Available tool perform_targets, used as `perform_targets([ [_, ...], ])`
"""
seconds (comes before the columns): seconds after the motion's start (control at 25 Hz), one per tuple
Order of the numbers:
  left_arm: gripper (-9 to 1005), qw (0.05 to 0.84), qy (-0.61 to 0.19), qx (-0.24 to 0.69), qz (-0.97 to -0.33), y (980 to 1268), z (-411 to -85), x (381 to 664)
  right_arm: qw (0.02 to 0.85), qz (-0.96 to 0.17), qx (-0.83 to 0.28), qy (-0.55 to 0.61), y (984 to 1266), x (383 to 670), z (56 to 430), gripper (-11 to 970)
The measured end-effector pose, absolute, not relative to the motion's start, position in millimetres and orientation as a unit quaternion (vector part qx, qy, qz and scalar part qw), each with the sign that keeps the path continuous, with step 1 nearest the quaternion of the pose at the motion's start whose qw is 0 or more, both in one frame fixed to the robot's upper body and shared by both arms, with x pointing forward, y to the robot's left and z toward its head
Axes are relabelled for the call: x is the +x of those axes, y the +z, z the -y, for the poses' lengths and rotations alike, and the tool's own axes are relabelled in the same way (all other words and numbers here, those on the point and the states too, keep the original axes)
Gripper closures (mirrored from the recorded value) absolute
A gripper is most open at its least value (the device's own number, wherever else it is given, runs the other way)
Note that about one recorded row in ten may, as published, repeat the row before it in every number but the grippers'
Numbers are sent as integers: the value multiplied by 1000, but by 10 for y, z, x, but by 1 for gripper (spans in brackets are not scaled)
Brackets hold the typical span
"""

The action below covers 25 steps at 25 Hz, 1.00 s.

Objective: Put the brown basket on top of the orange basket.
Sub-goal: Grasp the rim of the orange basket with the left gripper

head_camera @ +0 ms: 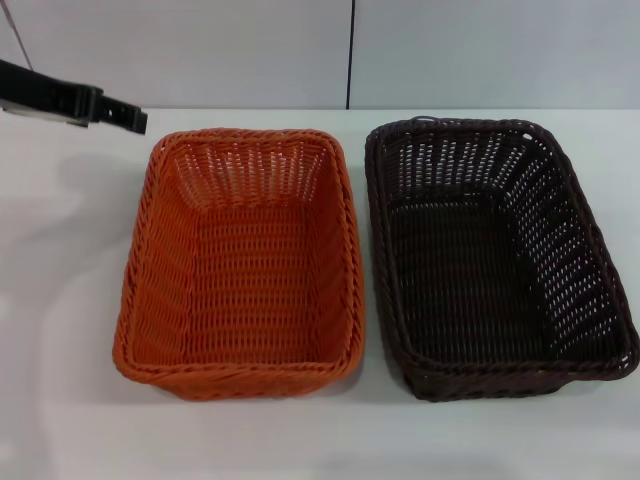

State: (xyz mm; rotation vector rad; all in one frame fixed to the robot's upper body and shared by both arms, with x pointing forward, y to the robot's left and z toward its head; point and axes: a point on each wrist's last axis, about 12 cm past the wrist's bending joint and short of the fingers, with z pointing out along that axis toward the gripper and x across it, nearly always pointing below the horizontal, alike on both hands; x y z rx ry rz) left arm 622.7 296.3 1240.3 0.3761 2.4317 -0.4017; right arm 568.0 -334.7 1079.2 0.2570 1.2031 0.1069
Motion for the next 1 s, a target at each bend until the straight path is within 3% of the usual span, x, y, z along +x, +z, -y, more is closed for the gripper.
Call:
perform_targets([
  [0.4,202,269,-144,134,-943,12096,-2758,6041,820,-559,112,47,10849,5734,3347,350],
  [1.0,202,246,-150,99,-952,11771,-2846,5982,822,-557,108,45,10874,5759,3345,350],
])
